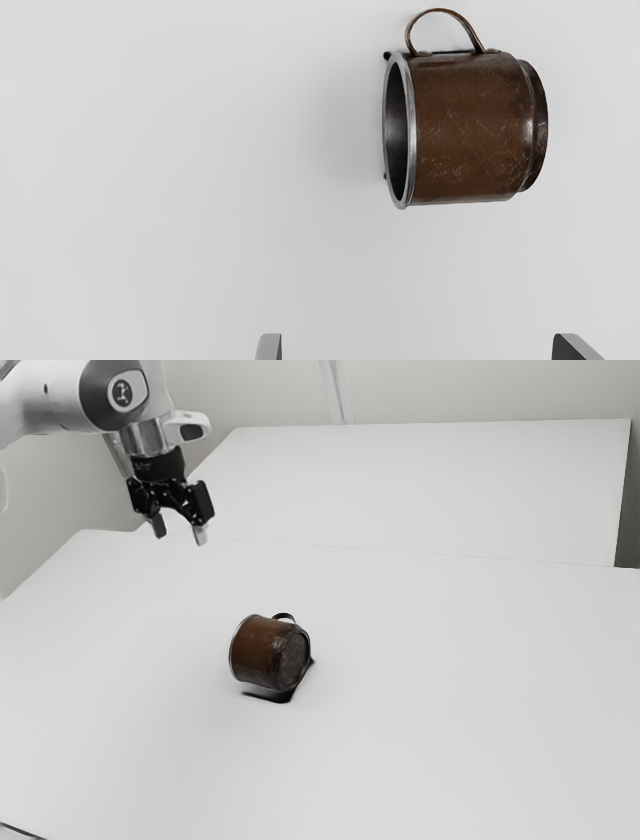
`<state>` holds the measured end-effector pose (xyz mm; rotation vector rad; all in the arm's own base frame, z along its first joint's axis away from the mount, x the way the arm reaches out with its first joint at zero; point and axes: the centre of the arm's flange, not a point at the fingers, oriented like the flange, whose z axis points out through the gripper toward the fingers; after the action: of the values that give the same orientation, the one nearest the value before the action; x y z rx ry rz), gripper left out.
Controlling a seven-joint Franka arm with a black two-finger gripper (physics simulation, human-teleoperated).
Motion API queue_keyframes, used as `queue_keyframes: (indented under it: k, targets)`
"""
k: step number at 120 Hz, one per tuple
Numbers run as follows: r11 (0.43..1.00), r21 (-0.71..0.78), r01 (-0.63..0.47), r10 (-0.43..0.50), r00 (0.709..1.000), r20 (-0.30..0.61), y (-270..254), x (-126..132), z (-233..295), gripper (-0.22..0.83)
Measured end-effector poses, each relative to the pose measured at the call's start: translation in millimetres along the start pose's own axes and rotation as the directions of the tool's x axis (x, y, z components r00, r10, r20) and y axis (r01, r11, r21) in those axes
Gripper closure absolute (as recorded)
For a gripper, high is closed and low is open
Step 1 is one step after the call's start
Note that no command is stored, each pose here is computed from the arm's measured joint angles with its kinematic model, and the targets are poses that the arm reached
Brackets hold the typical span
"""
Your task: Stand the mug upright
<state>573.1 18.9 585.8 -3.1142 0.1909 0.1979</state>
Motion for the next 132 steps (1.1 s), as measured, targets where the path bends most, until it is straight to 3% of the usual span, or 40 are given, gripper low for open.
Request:
queue_keyframes:
  k: [21,35,51,79,100,132]
  targets:
    - [0.999,-0.033,-0.022,0.020,0.998,-0.060,-8.0,1.8,14.6,0.02]
    - [0.984,-0.172,0.043,-0.052,0.998,-0.047,-36.4,1.0,54.3,0.02]
    - [0.932,-0.342,0.124,-0.140,0.990,-0.022,-69.0,-3.4,88.0,0.02]
    - [0.794,-0.595,0.127,-0.113,0.992,0.060,-59.6,5.0,143.9,0.02]
    - [0.724,-0.676,0.136,-0.106,0.991,0.085,-73.9,3.6,182.3,0.02]
    - [0.667,-0.737,0.109,-0.064,0.994,0.089,-81.7,12.0,234.4,0.02]
